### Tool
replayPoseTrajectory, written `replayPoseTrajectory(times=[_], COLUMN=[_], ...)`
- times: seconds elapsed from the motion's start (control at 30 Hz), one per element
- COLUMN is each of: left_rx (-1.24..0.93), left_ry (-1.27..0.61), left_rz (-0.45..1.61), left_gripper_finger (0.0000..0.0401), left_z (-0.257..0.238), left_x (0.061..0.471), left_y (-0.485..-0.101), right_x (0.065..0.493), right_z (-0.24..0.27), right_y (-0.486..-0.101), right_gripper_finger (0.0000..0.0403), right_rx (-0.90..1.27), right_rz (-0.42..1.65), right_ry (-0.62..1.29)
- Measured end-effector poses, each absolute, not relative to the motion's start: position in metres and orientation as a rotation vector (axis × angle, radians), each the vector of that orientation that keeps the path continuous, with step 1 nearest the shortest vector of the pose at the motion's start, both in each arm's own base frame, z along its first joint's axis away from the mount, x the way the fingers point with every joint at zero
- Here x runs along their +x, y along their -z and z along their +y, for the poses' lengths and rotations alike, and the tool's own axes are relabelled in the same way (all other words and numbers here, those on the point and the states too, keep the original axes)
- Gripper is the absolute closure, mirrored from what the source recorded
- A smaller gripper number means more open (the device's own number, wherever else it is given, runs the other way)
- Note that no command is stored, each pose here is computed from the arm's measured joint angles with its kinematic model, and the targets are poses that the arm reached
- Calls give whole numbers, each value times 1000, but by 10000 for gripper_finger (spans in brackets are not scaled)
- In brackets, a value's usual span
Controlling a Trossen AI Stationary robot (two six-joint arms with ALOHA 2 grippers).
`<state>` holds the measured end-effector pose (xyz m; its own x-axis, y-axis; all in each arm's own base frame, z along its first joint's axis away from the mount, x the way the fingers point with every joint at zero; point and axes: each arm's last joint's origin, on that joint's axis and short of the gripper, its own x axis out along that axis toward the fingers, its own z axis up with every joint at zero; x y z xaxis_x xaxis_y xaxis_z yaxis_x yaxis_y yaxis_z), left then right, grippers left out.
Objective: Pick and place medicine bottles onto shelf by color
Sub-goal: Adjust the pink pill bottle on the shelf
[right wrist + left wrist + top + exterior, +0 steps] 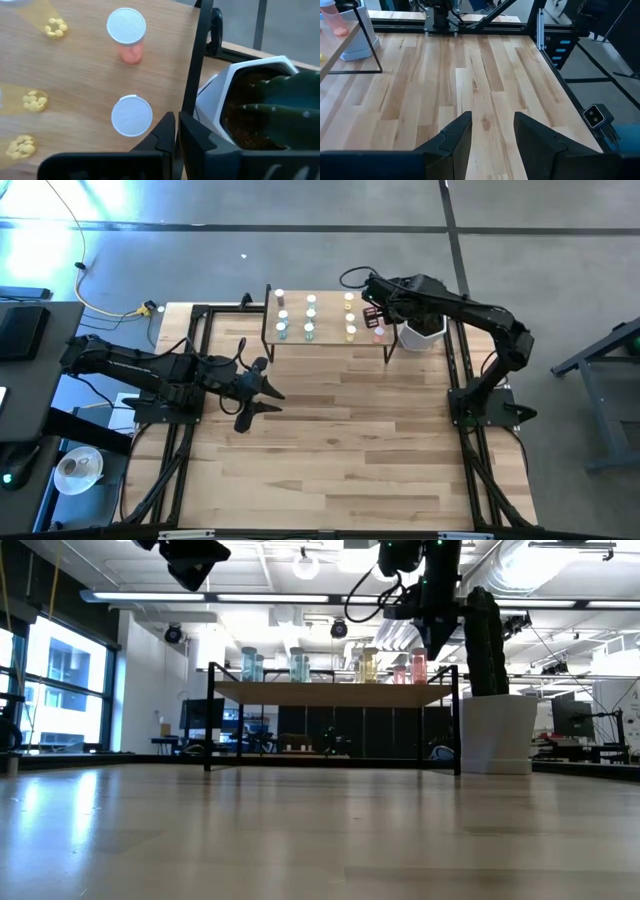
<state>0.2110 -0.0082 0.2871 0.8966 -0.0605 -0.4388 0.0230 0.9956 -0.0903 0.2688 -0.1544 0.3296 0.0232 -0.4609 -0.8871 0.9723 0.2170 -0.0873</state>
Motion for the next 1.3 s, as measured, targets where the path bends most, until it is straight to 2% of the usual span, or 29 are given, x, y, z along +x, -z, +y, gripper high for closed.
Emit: replayPoseTrajectory(times=[1.3], left_rx=[-83], left_ry=[44], left_rz=[457], left_gripper_finger=[266], left_z=[-8], left_x=[211], left_y=[-287], right_x=[271], right_z=[-153], right_y=[-329], right_gripper_finger=[390], right_rx=[769], right_rz=[976], right_ry=[1191])
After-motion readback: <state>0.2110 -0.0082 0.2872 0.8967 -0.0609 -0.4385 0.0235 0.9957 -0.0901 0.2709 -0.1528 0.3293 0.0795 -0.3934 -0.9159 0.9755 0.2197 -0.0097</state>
